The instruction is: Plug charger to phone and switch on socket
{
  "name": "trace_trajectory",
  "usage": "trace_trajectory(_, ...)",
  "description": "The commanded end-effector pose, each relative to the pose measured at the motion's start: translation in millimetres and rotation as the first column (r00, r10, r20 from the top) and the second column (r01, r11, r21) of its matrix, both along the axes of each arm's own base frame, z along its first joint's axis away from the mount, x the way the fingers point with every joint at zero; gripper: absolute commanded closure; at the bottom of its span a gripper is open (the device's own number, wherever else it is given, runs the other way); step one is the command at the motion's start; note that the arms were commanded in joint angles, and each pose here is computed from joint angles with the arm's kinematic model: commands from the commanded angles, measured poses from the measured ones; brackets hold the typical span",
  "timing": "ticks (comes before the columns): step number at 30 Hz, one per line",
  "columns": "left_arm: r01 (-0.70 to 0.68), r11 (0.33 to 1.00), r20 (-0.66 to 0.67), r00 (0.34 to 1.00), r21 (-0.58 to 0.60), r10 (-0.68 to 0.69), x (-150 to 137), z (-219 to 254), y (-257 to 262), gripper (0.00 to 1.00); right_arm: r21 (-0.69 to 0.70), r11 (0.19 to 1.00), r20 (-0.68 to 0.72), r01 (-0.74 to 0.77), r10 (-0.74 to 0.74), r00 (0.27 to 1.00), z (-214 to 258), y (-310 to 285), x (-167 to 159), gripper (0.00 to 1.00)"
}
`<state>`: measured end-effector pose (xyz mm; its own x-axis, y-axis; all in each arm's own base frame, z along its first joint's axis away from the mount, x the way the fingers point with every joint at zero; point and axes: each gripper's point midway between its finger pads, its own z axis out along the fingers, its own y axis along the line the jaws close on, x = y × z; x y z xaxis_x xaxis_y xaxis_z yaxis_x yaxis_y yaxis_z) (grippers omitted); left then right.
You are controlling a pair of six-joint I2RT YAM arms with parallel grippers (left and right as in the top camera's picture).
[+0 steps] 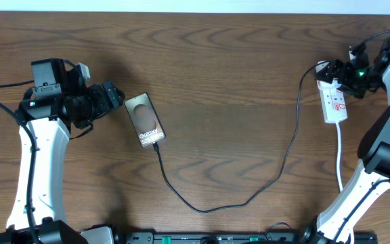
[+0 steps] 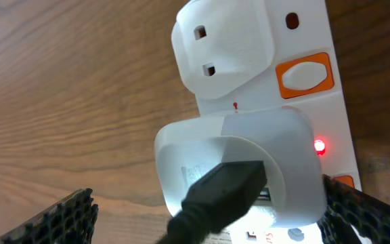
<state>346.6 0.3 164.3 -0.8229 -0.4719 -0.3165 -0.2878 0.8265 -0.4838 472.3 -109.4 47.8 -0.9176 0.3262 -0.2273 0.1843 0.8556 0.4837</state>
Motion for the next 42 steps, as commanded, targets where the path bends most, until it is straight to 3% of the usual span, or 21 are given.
trace_trajectory(1, 0.003, 1.000, -0.002, 1.000, 0.006, -0.003, 1.1, 0.4, 0.0, 0.10, 0.087, 0.996, -0.087, -0.036, 0.043, 0.995, -20.6, 51.5, -5.4, 0.01)
trace_trajectory(6, 0.003, 1.000, -0.008, 1.000, 0.004, -0.003, -0.2, -0.3, -0.2, 0.10, 0.044, 0.993, -0.162, 0.113, -0.104, 0.981, -19.9, 29.7, -7.3, 0.01)
trace_trajectory(11, 0.002, 1.000, -0.033, 0.999, 0.000, -0.002, -5.3, -2.9, -1.1, 0.09, -0.024, 0.987, -0.183, 0.158, -0.159, 0.970, 2.6, 6.3, -14.6, 0.01)
trace_trajectory(14, 0.002, 1.000, -0.036, 0.999, -0.001, -0.002, -6.0, -3.2, -1.2, 0.09, -0.194, 0.957, -0.201, 0.216, -0.254, 0.946, 26.6, -19.1, -28.0, 0.01)
trace_trajectory(18, 0.002, 1.000, -0.050, 0.999, -0.004, -0.002, -9.0, -4.6, -1.8, 0.09, -0.322, 0.902, -0.165, 0.289, -0.354, 0.920, 69.8, -37.3, -47.0, 0.01)
trace_trajectory(29, 0.002, 1.000, -0.050, 0.999, -0.004, -0.002, -8.9, -4.6, -1.8, 0.09, -0.300, 0.854, 0.029, 0.424, -0.436, 0.899, 204.2, -15.1, -106.6, 0.01)
trace_trajectory(42, 0.002, 1.000, -0.050, 0.999, -0.004, -0.002, -8.8, -4.5, -1.8, 0.09, -0.298, 0.851, 0.055, 0.432, -0.436, 0.898, 213.6, -13.8, -110.2, 0.01)
